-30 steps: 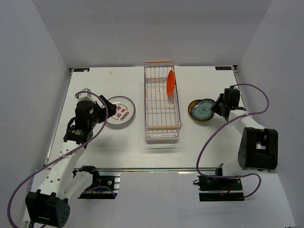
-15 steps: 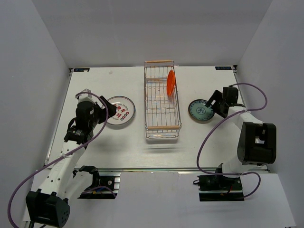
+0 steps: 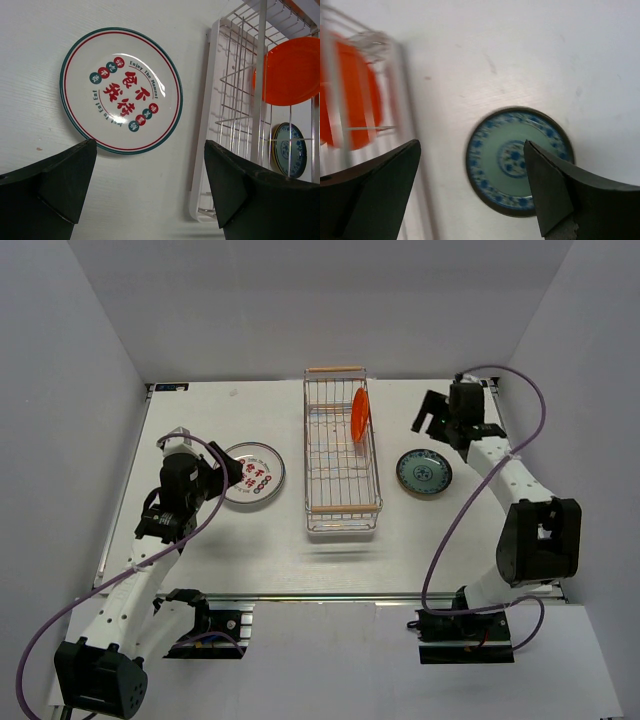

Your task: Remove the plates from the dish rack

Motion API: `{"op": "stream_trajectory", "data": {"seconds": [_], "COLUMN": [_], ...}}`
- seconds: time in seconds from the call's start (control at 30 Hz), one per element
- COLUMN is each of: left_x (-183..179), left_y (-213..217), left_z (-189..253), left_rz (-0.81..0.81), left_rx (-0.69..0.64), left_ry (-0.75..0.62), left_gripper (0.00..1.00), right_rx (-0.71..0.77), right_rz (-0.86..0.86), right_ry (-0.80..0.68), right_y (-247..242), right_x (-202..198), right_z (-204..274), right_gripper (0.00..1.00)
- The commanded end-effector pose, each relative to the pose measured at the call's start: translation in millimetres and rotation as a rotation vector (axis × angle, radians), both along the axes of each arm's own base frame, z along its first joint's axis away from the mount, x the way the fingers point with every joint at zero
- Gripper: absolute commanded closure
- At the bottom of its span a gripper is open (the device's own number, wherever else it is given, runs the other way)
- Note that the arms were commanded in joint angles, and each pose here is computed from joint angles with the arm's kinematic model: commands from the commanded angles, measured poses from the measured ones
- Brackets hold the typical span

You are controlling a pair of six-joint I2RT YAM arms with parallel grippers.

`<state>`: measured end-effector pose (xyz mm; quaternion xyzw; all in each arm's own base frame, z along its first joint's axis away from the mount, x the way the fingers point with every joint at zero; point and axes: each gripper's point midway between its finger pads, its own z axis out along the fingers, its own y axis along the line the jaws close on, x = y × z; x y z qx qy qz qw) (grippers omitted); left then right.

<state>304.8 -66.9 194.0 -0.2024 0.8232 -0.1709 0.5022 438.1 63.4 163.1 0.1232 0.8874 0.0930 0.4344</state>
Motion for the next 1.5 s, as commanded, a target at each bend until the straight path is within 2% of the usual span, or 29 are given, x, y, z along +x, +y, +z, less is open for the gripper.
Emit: {"op": "stream_trajectory", "data": {"seconds": [0.0,0.07,0.2,0.27,0.33,0.37,0.4,0.47,0.5,0.6,0.8,0.9,0.93,1.0,1.27,1.37,1.47], "left_x": [-0.4,-0.5,-1.2,-2.1,-2.9,-3.0,-3.6,-3.5,-3.3,-3.2,-3.0,-3.2,-3.3,-3.3,-4.0,-4.4,-4.6], "left_y": [6.7,6.8,6.4,6.8,9.4,9.8,10.1,8.8,8.4,6.0,6.8,8.2,8.2,8.2,8.7,10.2,10.4], "left_z": [2.2,2.2,4.0,2.6,1.9,1.2,0.7,0.5,0.8,0.2,-2.6,-2.8,-3.5,-3.9,-2.7,-3.6,-2.3], "left_rz": [0.030,0.030,0.027,0.024,0.036,0.037,0.039,0.032,0.030,0.017,0.021,0.028,0.028,0.028,0.033,0.040,0.042], "left_rx": [0.025,0.025,0.023,0.029,0.036,0.039,0.037,0.035,0.034,0.030,0.034,0.037,0.037,0.037,0.034,0.037,0.035], "left_ry": [-0.013,-0.010,-0.015,-0.011,-0.012,-0.011,-0.011,-0.010,-0.012,-0.012,-0.004,-0.001,0.000,0.000,-0.001,0.001,-0.002], "left_gripper": [0.02,0.02,0.02,0.02,0.02,0.02,0.02,0.02,0.02,0.02,0.02,0.02,0.02,0.02,0.02,0.02,0.02], "right_rx": [-0.080,-0.110,-0.180,-0.258,-0.318,-0.365,-0.369,-0.433,-0.451,-0.484,-0.502,-0.506,-0.506,-0.508,-0.507,-0.508,-0.505], "right_rz": [0.143,0.187,0.232,0.209,0.204,0.209,0.192,0.125,0.086,0.070,0.099,0.097,0.093,0.094,0.106,0.119,0.125], "right_ry": [-0.141,-0.180,-0.180,-0.141,-0.162,-0.137,-0.164,-0.124,-0.139,-0.134,-0.105,-0.094,-0.094,-0.097,-0.128,-0.147,-0.170], "right_y": [45.2,77.3,116.7,121.1,139.8,143.4,151.3,150.8,147.5,149.8,161.2,160.3,159.3,159.8,162.9,167.3,167.5], "right_x": [13.0,19.7,32.8,44.4,48.7,54.8,60.6,64.8,69.4,78.5,82.2,82.5,82.9,82.7,82.1,80.1,77.8], "right_z": [65.3,83.7,89.8,75.0,82.8,66.7,77.9,63.8,73.1,62.2,39.3,34.0,34.1,34.9,48.3,56.7,70.2], "right_gripper": [0.11,0.11,0.11,0.11,0.11,0.11,0.11,0.11,0.12,0.15,0.27,0.39,0.47,0.56,0.81,0.82,0.88]}}
